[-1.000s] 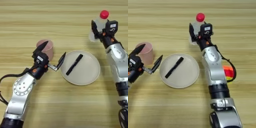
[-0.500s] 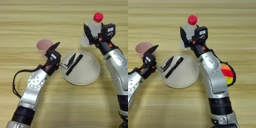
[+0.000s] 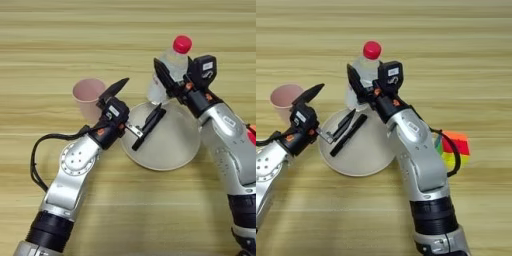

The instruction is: Move the objects on the table

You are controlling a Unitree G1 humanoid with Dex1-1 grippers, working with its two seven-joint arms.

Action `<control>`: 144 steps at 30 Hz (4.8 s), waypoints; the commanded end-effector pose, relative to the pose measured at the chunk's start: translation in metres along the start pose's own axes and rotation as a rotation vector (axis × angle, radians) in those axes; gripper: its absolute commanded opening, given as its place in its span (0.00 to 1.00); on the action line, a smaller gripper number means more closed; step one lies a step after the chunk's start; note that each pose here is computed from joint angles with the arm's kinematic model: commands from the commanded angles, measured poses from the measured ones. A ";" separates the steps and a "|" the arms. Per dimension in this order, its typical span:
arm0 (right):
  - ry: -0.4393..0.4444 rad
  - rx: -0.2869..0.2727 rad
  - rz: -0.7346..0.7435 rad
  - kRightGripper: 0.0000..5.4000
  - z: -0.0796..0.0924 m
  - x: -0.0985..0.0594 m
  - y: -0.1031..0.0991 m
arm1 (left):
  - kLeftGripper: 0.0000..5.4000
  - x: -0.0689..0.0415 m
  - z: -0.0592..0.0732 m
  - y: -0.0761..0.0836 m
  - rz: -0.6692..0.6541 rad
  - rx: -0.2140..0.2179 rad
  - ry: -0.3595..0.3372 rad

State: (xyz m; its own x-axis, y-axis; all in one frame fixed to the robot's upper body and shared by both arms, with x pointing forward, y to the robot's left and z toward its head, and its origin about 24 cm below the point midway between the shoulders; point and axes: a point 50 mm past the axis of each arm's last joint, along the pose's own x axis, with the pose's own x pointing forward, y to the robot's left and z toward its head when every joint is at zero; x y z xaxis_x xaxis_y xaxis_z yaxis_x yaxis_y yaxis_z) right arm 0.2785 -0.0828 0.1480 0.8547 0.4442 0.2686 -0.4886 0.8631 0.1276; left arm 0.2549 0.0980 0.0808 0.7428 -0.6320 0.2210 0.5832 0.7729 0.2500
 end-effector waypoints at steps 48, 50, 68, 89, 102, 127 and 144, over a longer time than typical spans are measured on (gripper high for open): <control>0.043 0.148 0.209 0.58 0.001 -0.001 0.049 | 1.00 0.012 -0.011 0.009 -0.003 -0.013 0.061; 0.034 0.145 0.214 0.58 0.004 0.000 0.051 | 0.97 0.012 -0.013 0.008 -0.007 -0.016 0.069; 0.057 0.137 0.217 0.58 -0.001 0.003 0.052 | 0.65 0.012 -0.015 0.005 -0.013 -0.027 0.062; 0.137 0.134 0.218 0.58 -0.029 0.004 0.056 | 0.63 0.009 -0.014 0.008 0.010 -0.037 0.052; 0.123 0.118 0.249 0.78 -0.030 0.005 0.060 | 0.61 0.006 -0.012 0.011 0.032 -0.029 0.038; -0.070 0.073 0.386 1.00 0.005 -0.015 0.072 | 0.59 0.004 -0.012 0.023 0.085 -0.038 0.033; -0.167 -0.059 0.200 1.00 0.018 -0.014 0.041 | 0.59 -0.001 -0.002 0.026 0.101 -0.020 -0.001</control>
State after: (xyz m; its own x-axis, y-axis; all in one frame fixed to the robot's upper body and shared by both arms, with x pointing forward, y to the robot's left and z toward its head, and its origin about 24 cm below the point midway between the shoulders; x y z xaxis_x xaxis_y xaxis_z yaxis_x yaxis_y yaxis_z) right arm 0.2389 -0.0517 0.1635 0.6840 0.5980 0.4178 -0.6577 0.7533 -0.0013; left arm 0.2708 0.1171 0.0715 0.8107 -0.5551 0.1862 0.5217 0.8292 0.2006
